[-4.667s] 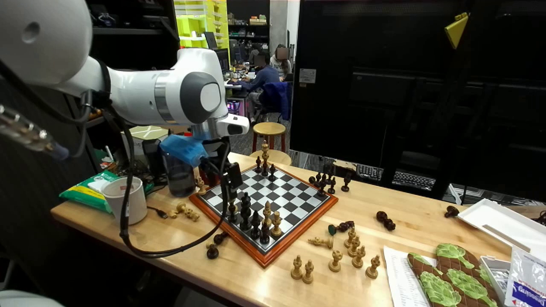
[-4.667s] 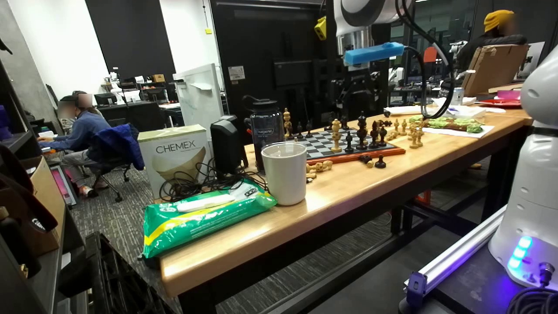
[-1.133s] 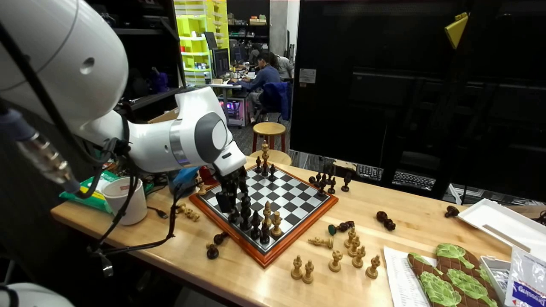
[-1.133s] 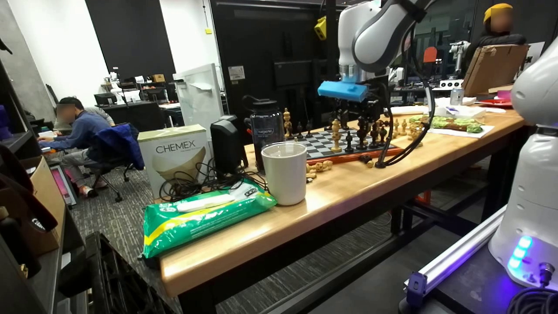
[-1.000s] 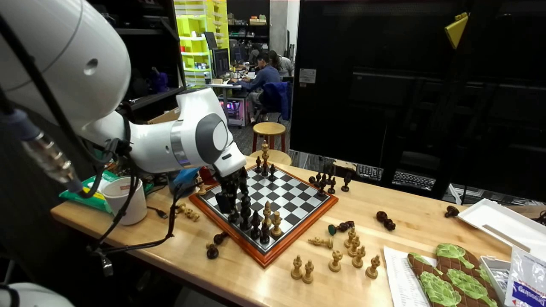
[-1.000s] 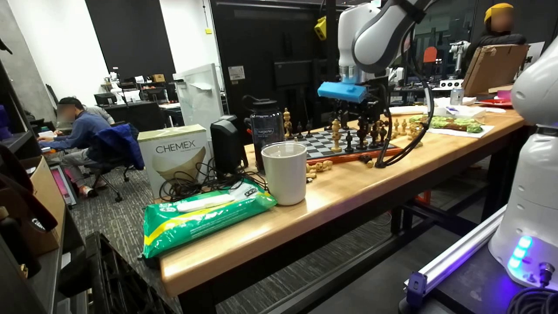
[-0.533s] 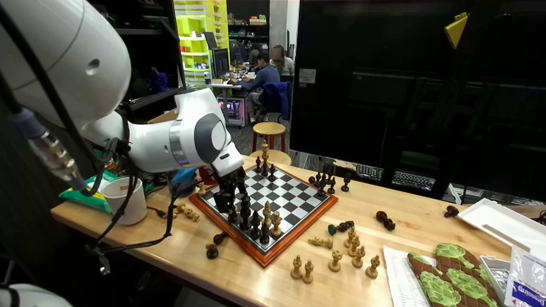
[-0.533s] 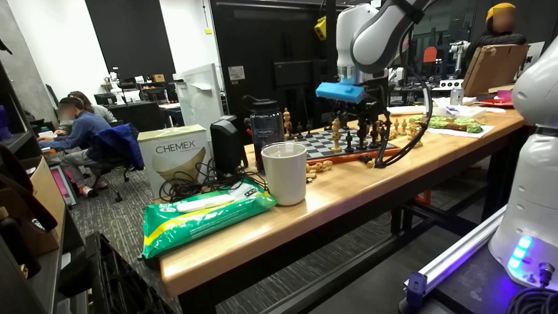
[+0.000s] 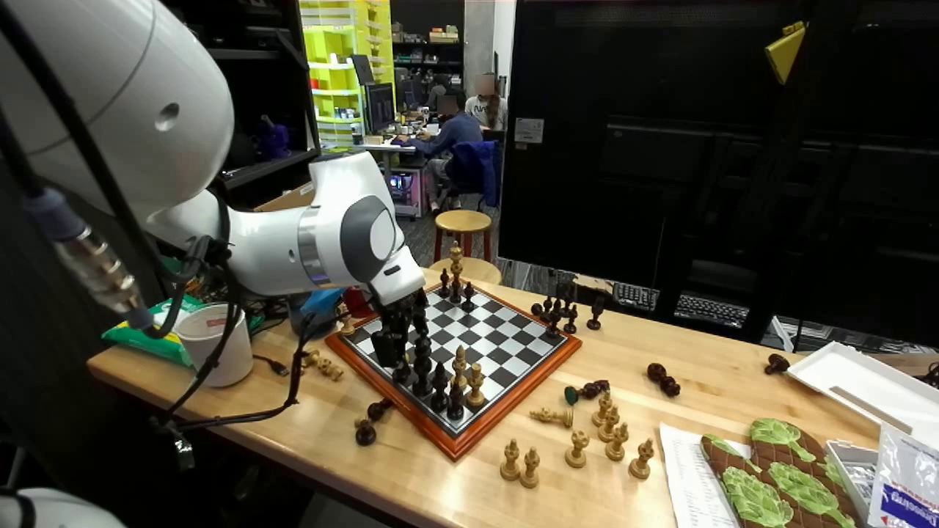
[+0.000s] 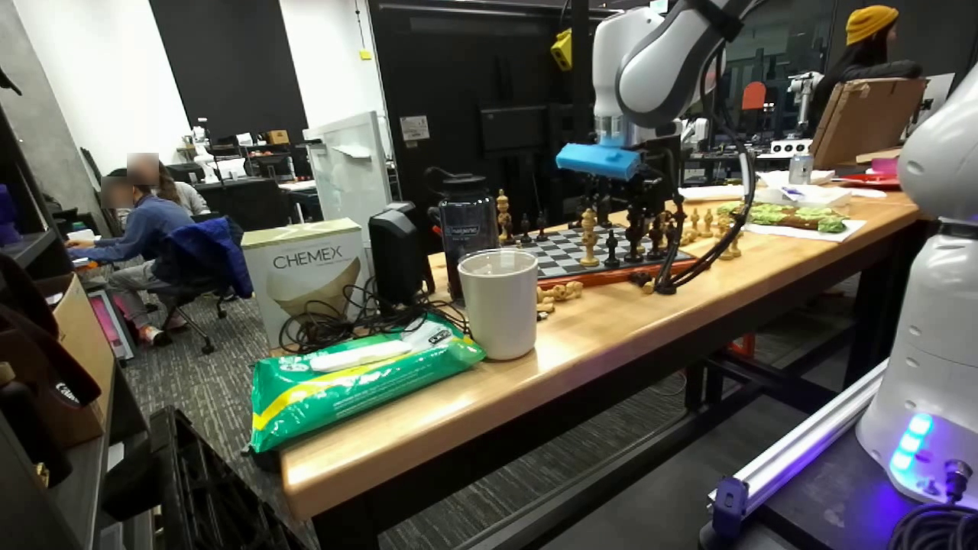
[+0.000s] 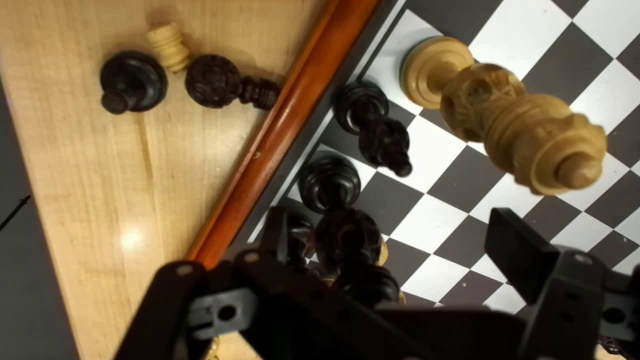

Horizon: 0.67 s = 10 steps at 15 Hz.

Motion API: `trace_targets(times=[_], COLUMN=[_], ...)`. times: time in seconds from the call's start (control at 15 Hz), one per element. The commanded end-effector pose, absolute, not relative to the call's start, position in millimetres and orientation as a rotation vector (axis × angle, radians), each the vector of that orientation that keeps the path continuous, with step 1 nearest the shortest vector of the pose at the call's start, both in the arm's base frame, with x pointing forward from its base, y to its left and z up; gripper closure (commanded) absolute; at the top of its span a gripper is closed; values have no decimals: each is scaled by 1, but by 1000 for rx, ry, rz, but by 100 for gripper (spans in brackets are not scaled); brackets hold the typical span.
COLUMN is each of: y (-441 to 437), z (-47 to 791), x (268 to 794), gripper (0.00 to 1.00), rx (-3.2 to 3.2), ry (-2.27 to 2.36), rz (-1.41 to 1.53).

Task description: Move the black chess piece forwards on the chess board

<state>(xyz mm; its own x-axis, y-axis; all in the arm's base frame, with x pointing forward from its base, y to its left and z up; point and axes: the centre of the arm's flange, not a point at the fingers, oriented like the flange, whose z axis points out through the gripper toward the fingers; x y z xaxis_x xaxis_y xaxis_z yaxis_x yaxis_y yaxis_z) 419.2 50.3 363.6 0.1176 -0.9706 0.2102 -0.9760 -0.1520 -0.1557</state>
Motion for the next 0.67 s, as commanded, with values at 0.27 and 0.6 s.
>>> trace_targets(times=[0.27,0.6], y=[64,69], z=[362,354], x=[425,429], gripper=[0,0], rx=[2291,2251], ry=[-2194,-2247], rz=[306,344])
